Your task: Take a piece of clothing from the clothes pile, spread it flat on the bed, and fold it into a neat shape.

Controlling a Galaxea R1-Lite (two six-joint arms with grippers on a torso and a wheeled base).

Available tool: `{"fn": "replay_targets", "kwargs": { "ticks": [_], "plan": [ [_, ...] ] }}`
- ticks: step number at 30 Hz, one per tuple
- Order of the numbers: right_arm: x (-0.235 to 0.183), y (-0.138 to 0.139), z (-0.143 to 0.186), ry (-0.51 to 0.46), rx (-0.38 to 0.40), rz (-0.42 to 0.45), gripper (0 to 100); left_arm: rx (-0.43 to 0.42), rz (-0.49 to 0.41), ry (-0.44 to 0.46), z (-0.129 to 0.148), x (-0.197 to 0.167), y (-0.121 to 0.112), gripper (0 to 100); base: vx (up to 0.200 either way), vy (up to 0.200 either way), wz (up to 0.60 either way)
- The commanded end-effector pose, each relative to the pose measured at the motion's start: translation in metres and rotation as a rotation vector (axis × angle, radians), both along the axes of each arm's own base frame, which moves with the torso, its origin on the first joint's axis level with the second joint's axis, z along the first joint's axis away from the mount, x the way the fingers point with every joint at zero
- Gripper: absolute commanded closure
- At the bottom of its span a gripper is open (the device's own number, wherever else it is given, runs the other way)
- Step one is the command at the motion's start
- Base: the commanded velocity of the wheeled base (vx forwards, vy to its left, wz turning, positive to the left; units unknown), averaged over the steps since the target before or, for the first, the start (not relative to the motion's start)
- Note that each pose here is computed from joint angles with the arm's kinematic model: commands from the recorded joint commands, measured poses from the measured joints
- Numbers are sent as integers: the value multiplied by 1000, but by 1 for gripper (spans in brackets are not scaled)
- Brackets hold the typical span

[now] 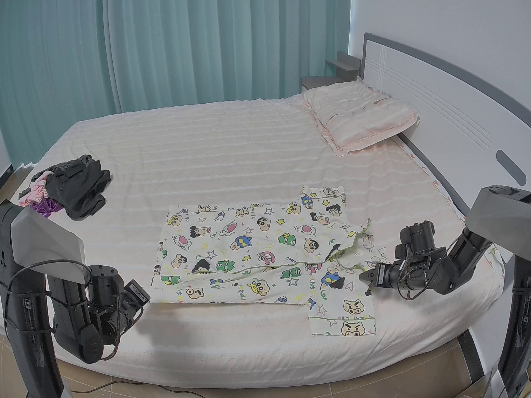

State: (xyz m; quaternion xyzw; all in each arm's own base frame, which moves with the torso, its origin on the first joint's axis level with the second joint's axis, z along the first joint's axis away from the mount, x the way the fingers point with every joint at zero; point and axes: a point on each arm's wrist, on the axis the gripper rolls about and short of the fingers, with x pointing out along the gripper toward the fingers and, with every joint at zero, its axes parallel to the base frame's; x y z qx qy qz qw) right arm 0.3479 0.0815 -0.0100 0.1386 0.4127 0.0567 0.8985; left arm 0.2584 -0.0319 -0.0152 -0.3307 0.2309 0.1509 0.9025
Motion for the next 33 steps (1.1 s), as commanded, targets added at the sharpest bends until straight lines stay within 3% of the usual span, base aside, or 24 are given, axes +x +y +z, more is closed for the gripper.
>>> {"fn": "replay_targets", "kwargs": {
  "ticks": [1, 5, 12, 16, 22, 33],
  "plan": [
    [-8, -17, 10, 12, -11, -32, 0, -1, -3, 3, -1, 0, -1, 100, 0, 0, 0],
    [-27, -37, 11, 54, -39, -57, 0, 1, -13, 5, -1, -1, -3, 100, 0, 0, 0],
    [-50, -43, 12, 72, -37, -66, 0, 0, -13, 6, -1, -1, -4, 100, 0, 0, 0],
    [-73, -23, 9, 56, -11, 24, 0, 0, -13, 8, -1, -2, -4, 100, 0, 0, 0],
    [-80, 7, -14, 120, 13, 69, 0, 0, -13, 9, -2, -2, -3, 100, 0, 0, 0],
    [-82, 20, -15, 106, 9, 122, 0, 1, -15, 12, -2, -2, -4, 100, 0, 0, 0]
  ]
}}
